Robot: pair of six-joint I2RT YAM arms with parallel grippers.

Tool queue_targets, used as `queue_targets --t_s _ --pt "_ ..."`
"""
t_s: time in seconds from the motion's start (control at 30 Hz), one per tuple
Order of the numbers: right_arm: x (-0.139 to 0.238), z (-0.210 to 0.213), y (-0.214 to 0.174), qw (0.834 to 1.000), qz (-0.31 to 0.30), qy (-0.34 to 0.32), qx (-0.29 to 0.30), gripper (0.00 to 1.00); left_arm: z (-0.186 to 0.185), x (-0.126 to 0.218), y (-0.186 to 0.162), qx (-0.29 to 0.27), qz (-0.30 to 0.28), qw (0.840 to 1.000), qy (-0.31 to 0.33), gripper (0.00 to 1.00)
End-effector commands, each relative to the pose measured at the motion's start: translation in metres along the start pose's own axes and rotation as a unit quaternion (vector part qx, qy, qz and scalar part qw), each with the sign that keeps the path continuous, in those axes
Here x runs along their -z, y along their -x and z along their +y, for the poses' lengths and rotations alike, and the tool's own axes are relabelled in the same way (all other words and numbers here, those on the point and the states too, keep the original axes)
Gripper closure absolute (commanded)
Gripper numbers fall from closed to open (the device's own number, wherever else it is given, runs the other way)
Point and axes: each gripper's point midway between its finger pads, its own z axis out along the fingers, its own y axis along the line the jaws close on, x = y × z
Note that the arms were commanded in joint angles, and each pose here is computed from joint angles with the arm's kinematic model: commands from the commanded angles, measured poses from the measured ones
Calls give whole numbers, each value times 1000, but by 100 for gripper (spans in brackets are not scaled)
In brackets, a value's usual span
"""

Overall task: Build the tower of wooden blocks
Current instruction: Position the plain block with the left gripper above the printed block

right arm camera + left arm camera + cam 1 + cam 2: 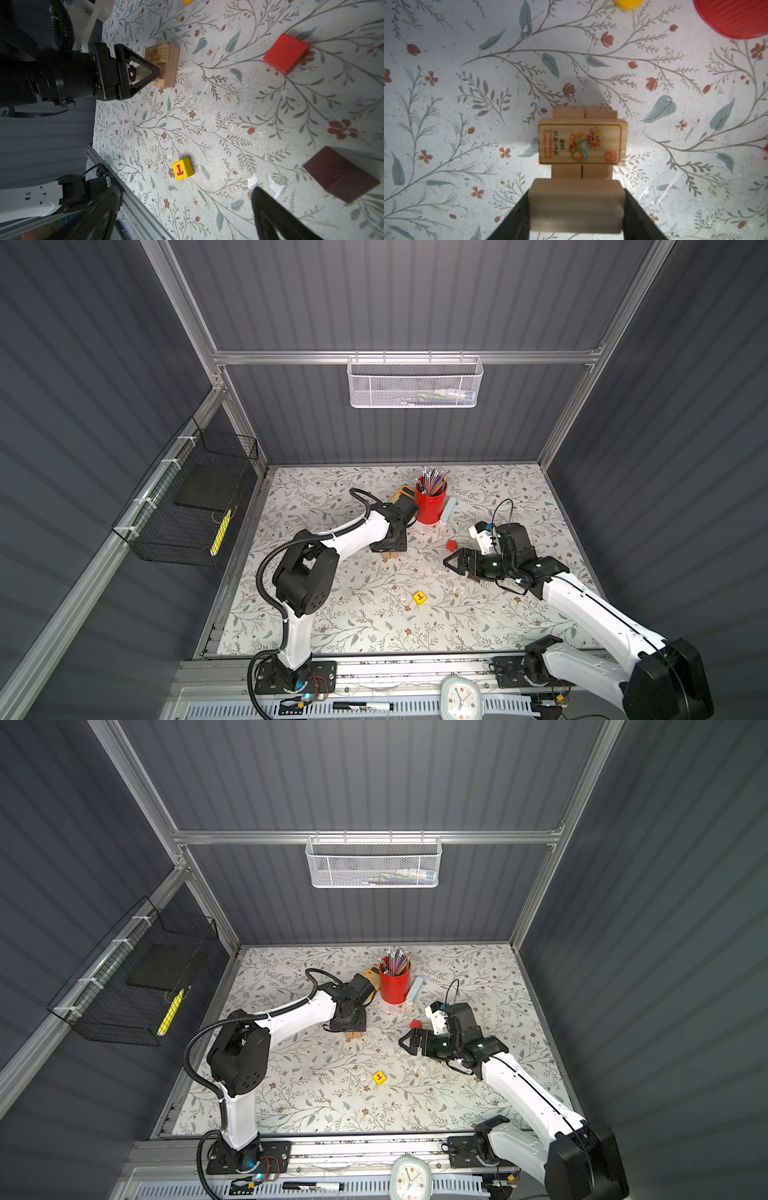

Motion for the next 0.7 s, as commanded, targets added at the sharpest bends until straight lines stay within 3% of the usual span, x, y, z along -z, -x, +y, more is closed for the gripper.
queue_targets --t_s 0.0,0.67 --pt "0 -2 -1 1000 2 2 -4 1 -1 -5 1 -6 12 1000 1 54" --pt "0 -4 -4 1000 0 3 -9 1 -3 -12 4 -5 23 1000 -9 47"
